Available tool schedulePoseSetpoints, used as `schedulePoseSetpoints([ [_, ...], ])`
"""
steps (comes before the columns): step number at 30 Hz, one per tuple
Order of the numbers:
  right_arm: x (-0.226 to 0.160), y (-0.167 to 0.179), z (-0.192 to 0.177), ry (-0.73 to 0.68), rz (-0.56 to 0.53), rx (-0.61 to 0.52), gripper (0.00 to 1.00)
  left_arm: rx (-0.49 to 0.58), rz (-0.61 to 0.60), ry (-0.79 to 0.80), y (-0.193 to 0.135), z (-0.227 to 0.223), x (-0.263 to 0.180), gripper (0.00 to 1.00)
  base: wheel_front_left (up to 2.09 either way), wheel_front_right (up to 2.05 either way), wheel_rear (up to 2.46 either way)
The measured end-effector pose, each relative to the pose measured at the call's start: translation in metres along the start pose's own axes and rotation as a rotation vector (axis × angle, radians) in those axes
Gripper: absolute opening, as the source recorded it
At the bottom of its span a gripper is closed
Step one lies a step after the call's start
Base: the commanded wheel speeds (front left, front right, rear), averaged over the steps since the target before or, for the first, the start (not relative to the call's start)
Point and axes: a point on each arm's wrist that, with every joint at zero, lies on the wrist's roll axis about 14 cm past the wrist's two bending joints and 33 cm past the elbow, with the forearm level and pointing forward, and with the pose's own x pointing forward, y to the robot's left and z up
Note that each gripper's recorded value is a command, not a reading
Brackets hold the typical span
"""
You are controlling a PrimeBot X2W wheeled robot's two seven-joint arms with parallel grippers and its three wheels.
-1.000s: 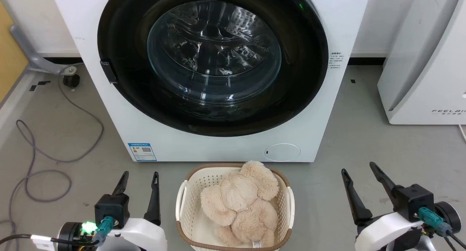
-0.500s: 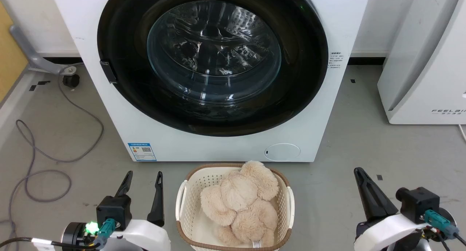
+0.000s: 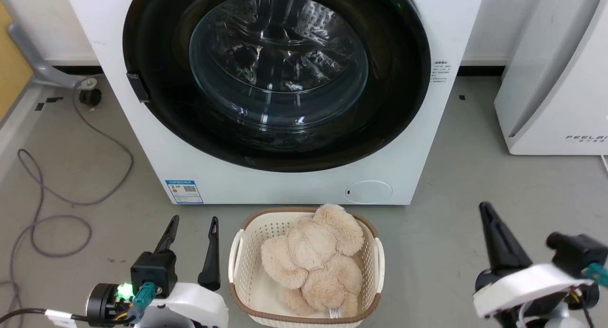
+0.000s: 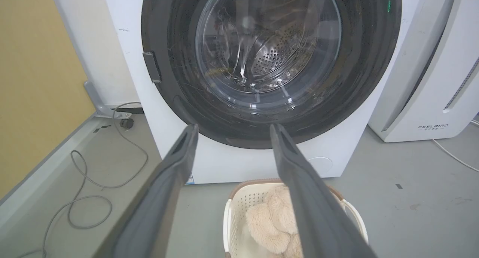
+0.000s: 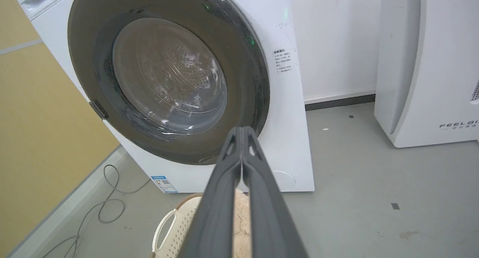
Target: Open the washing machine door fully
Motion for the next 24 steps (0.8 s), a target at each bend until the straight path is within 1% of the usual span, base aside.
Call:
schedulePoseSetpoints([
  [10, 0.029, -0.024, 0.026, -0.075, -0.059, 0.209, 0.0, -0.01, -0.004, -0.012, -0.003, 0.0, 0.009, 1.0, 0.0, 0.0, 0.0],
  [20, 0.07, -0.049, 0.048, -0.125, -0.087, 0.323, 0.0, -0.019, -0.022, -0.029, -0.009, 0.0, 0.023, 1.0, 0.0, 0.0, 0.0],
  [24, 0.091, -0.055, 0.058, -0.134, -0.085, 0.345, 0.0, -0.022, -0.027, -0.036, -0.011, 0.0, 0.029, 1.0, 0.0, 0.0, 0.0],
])
